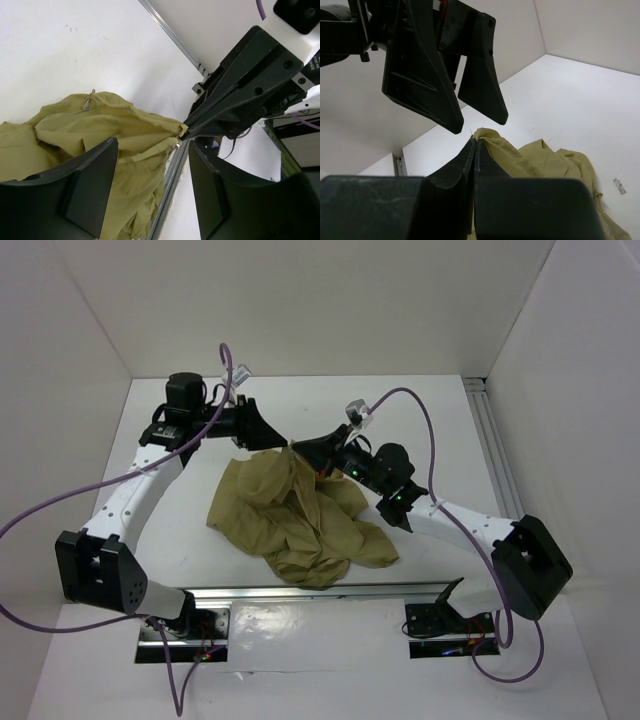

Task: Zip up the jacket

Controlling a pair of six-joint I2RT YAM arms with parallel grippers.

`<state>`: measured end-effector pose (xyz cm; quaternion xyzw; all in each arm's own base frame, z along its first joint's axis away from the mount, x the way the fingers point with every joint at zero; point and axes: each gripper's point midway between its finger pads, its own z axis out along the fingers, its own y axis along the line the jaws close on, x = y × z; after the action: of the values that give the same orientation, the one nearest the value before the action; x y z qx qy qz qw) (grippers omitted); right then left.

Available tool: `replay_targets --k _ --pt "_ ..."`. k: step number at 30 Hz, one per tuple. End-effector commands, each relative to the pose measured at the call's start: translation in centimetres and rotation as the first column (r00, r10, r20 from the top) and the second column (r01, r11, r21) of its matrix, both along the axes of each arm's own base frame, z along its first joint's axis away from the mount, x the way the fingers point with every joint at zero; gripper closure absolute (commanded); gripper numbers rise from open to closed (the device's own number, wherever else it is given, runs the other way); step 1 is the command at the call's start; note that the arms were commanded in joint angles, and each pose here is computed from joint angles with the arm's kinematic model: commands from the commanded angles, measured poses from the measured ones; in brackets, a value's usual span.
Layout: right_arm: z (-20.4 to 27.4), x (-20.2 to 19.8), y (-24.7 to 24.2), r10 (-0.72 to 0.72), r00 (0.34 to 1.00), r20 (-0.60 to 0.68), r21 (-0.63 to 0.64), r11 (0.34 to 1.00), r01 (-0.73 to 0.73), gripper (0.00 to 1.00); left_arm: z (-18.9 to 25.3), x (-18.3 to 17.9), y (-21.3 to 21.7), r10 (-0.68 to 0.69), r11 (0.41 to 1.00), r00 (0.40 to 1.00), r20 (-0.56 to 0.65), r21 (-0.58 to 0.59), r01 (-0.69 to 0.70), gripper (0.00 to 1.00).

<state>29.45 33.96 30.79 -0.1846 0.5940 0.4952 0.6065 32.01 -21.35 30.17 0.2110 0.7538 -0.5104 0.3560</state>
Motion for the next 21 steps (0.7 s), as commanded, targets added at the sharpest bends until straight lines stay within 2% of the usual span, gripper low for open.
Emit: replay_targets --k 1,5,7,17,21 --pt "4.6 -0.5 -0.1 0.009 0.995 0.101 0.064 0.998 -0.015 1.00 1.5 -0.2 -1.0 -0.054 0.997 0.998 0.041 -0.059 0.056 0.29" --pt "4.6 -0.3 0.0 0.009 0.995 0.101 0.064 0.998 -0.015 1.00 1.5 -0.1 -1.2 -0.057 0.995 0.998 0.020 -0.079 0.058 0.31" --pt "4.4 -0.3 0.1 0.009 0.996 0.093 0.057 0.998 -0.015 1.00 1.4 0.2 -1.2 -0.055 0.995 0.998 0.010 -0.083 0.056 0.38" --pt "4.4 -0.3 0.1 0.009 0.996 0.093 0.057 0.998 -0.015 1.00 1.7 -0.6 -2.2 -0.103 0.991 0.995 0.006 -0.089 0.103 0.53" --pt "4.4 -0.3 0.1 0.009 0.996 0.093 0.057 0.998 -0.015 1.00 1.8 -0.9 -2.3 -0.120 0.988 0.993 0.009 -0.100 0.120 0.64"
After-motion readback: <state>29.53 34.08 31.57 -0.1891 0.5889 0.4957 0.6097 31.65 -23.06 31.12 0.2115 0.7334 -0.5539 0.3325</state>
